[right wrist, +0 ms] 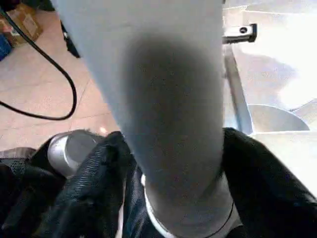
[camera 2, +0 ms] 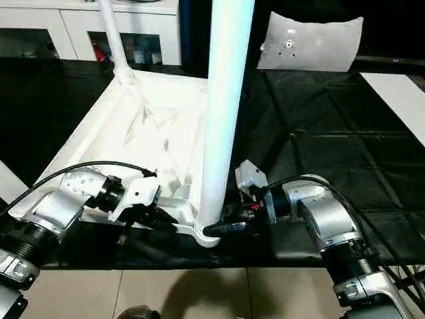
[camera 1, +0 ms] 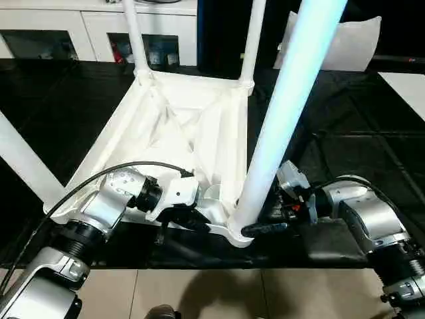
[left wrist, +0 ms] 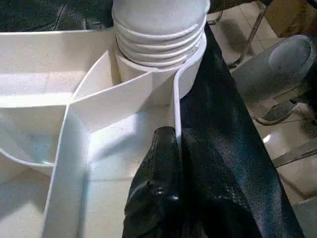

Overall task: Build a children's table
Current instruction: Rotate leg to tighten

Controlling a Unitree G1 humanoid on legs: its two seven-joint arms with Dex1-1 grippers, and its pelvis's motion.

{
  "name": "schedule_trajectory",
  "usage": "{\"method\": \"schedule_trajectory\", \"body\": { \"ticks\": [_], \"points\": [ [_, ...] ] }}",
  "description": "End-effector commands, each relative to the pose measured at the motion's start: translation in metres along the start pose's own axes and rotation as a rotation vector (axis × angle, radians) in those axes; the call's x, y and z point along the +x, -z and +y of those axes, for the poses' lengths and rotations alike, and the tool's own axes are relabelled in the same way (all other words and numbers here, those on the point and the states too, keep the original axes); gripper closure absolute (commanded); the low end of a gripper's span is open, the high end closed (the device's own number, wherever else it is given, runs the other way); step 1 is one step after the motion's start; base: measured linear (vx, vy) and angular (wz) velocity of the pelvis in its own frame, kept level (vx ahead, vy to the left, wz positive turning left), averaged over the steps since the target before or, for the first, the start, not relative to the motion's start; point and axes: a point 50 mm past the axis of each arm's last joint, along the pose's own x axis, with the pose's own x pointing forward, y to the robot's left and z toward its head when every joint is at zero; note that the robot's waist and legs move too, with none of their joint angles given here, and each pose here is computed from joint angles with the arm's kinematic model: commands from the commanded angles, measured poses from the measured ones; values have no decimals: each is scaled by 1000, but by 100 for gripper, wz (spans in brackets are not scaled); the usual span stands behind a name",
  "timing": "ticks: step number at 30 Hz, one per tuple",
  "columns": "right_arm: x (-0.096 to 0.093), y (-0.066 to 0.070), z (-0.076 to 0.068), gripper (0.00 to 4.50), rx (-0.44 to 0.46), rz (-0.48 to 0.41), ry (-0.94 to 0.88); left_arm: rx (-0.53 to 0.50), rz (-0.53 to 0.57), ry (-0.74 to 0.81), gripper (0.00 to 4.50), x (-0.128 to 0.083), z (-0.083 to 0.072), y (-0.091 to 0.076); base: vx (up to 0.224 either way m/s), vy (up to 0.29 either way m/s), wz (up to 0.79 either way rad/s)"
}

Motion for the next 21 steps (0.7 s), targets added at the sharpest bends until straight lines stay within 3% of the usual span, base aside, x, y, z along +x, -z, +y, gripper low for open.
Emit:
{"method": "schedule_trajectory", "body": {
  "ticks": [1, 6, 12, 17, 21],
  "points": [
    [1, -2, 0, 173, -2, 8, -40, 1, 57, 92, 450, 8, -7, 6, 0, 0, 0],
    [1, -1, 1, 232, 8, 15, -52, 0, 62, 83, 450, 7, -7, 7, 0, 0, 0],
    [6, 4, 9, 246, 53, -6, -57, -49, -4, -23, 450, 12, 1, 4, 0, 0, 0],
    [28, 10, 15, 248, 104, -51, 101, -132, -113, -177, 450, 25, 15, -10, 0, 0, 0],
    [52, 12, 8, 251, 175, -90, 302, -212, -146, -271, 450, 38, 25, -18, -28, 2, -4]
  ]
}}
